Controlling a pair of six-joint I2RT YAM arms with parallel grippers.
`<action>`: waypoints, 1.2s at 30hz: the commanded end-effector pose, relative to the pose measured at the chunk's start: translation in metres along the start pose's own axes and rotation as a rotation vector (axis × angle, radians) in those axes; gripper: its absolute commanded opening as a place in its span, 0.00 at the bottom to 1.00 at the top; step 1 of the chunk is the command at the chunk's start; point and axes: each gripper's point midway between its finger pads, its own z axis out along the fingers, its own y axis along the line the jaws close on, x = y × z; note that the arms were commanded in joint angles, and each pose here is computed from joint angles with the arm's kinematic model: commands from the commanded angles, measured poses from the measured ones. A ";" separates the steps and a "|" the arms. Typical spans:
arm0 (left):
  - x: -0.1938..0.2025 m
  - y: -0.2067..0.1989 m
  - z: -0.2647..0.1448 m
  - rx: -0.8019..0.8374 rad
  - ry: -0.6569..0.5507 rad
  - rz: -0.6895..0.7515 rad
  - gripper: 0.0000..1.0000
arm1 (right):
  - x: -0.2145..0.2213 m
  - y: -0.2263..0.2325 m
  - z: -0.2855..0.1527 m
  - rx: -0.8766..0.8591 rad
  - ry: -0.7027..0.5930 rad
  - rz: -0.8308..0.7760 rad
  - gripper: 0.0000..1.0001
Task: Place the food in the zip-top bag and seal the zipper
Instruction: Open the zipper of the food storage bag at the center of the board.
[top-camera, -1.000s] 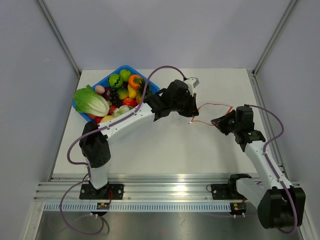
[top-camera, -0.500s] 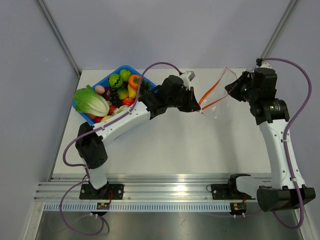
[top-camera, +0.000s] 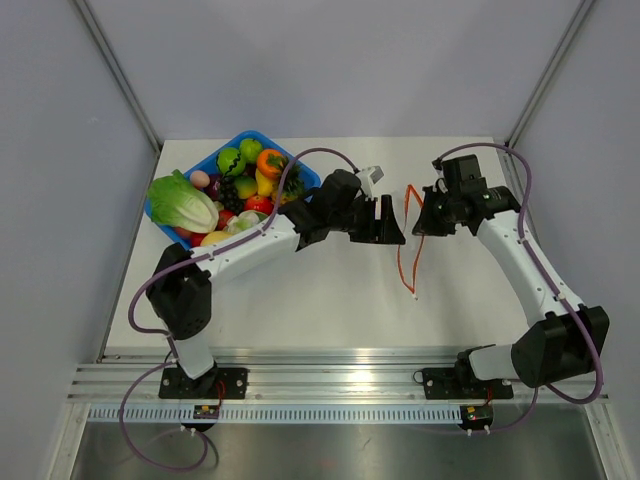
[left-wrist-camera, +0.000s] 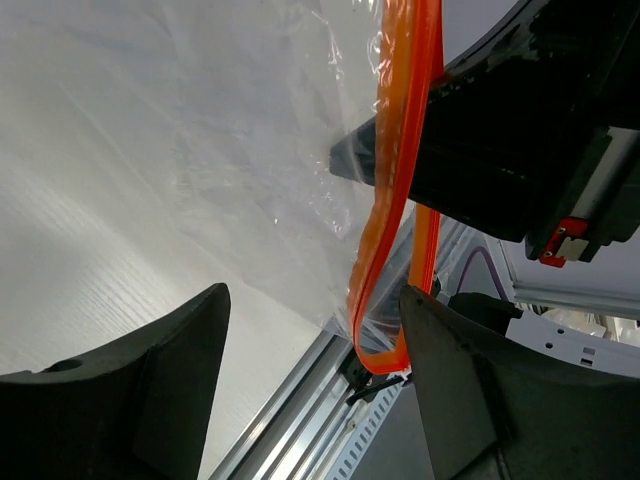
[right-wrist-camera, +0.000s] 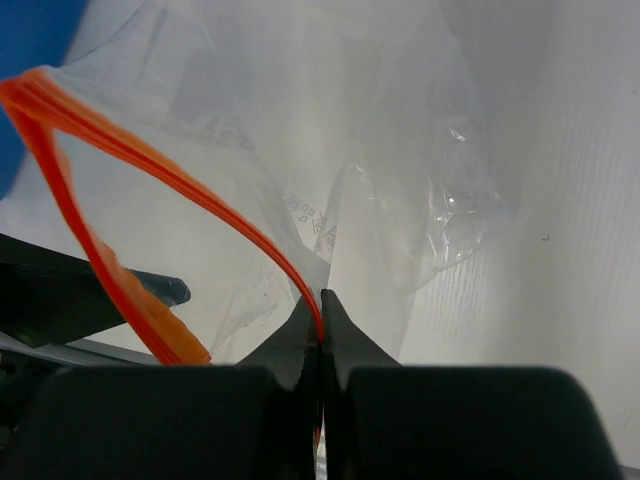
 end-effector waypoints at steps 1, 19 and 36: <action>-0.005 -0.009 -0.004 0.042 -0.010 0.027 0.71 | -0.011 0.011 -0.009 -0.044 -0.053 -0.023 0.00; 0.000 0.012 0.015 -0.041 0.013 -0.018 0.47 | -0.011 0.049 -0.002 -0.114 -0.065 -0.002 0.00; -0.011 0.013 0.001 -0.029 -0.013 -0.043 0.00 | 0.004 0.029 -0.024 0.068 -0.089 -0.073 0.45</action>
